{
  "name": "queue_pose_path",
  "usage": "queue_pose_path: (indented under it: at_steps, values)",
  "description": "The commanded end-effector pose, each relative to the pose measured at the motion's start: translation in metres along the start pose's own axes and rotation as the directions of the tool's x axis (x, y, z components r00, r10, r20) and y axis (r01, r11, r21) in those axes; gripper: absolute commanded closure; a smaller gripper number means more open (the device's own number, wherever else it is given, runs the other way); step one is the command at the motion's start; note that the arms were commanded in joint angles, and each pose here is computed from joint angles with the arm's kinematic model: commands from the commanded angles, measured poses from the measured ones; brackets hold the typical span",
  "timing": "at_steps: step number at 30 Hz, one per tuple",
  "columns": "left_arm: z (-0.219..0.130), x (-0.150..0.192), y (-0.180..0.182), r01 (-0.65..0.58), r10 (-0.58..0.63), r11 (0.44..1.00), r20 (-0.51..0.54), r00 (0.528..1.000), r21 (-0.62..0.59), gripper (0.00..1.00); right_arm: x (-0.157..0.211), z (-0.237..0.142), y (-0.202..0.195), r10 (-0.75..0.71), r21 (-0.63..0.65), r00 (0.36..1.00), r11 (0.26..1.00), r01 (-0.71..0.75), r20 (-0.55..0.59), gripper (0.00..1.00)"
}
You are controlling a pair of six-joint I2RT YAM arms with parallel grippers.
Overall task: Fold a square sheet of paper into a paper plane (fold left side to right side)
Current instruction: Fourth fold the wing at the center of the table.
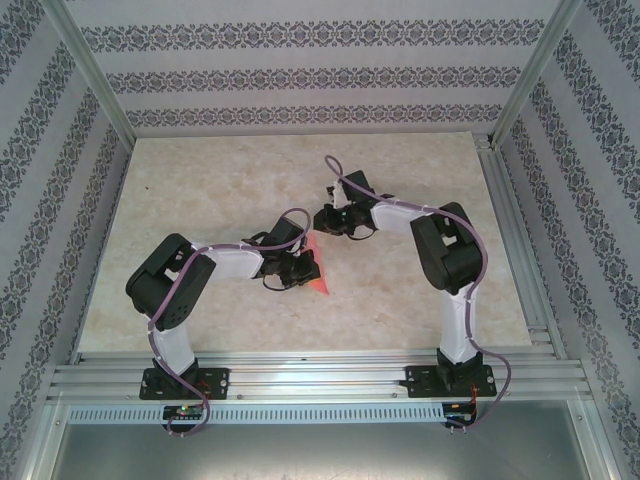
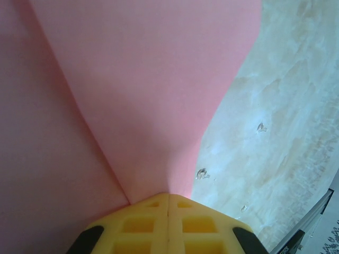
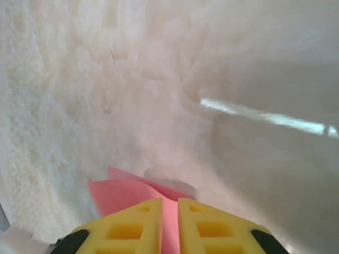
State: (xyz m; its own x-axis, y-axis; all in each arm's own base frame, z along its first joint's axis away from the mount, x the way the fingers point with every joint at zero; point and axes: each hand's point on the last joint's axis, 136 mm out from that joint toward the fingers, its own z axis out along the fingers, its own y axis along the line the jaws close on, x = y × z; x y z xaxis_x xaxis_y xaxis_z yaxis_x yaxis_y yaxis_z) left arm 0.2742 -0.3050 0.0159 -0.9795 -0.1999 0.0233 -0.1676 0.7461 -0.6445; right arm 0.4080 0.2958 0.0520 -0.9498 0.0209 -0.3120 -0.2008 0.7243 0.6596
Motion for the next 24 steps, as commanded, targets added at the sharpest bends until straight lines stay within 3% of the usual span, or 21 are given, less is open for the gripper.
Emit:
queue_pose_path:
  at_steps: [1,7,12,18,24]
  values:
    - [0.014,0.037,0.072,0.073,-0.101,0.970,-0.108,0.989,-0.232,1.00,-0.011,-0.057,0.023,-0.083,0.005,0.992,0.997,0.083,0.095,0.84]
    - [0.014,0.036,0.070,0.076,-0.102,0.970,-0.105,0.989,-0.230,1.00,0.063,-0.099,0.028,-0.043,-0.054,0.997,0.997,0.046,0.057,0.87]
    - [0.013,0.036,0.072,0.076,-0.103,0.968,-0.102,0.990,-0.240,1.00,0.121,-0.086,0.038,0.028,-0.145,1.000,0.989,-0.028,-0.004,0.89]
    - [0.013,0.034,0.070,0.073,-0.099,0.968,-0.101,0.990,-0.240,1.00,0.152,-0.054,0.044,0.014,-0.147,0.999,0.989,-0.021,-0.048,0.90]
    - [0.013,0.035,0.070,0.068,-0.096,0.968,-0.105,0.990,-0.243,1.00,0.155,-0.035,0.039,-0.011,-0.108,0.997,0.994,0.004,-0.073,0.91]
